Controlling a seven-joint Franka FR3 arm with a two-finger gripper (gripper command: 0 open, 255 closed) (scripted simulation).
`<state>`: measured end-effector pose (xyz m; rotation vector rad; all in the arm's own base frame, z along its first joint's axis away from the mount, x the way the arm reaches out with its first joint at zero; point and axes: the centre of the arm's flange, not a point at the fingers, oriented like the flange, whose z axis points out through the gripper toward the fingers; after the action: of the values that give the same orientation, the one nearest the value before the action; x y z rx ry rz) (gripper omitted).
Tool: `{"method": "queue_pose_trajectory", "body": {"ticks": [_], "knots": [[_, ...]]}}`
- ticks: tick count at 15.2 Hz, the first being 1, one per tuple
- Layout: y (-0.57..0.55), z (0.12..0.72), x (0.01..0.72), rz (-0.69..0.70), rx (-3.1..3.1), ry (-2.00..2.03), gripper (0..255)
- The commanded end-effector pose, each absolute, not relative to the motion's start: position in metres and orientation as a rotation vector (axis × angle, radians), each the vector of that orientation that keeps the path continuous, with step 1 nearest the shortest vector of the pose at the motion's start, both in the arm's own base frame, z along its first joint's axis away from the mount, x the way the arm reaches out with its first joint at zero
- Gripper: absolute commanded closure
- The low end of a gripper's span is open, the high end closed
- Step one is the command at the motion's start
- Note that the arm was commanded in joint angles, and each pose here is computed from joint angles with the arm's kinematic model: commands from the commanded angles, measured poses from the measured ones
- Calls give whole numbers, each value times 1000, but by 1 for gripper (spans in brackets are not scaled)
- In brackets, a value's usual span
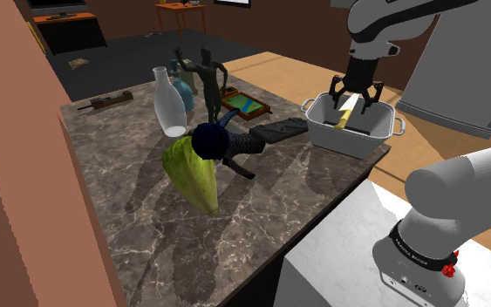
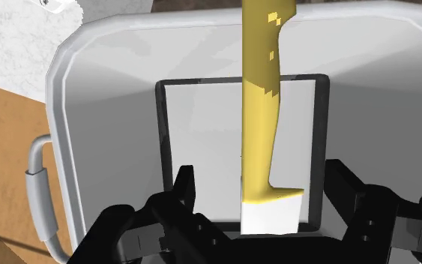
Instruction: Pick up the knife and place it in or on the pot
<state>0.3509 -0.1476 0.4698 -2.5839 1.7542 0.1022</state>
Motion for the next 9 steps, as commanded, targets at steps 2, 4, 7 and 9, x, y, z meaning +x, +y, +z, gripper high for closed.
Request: {"method": "queue_pose_trajectory", "body": {"ticks": [2,4,7,9], "knots": [[-148,470,351,102,-2584,1754,0],[-148,483,352,102,-2584,1754,0],[-150,520,353,102,-2584,1754,0],[-150,520,353,102,-2584,1754,0]]}}
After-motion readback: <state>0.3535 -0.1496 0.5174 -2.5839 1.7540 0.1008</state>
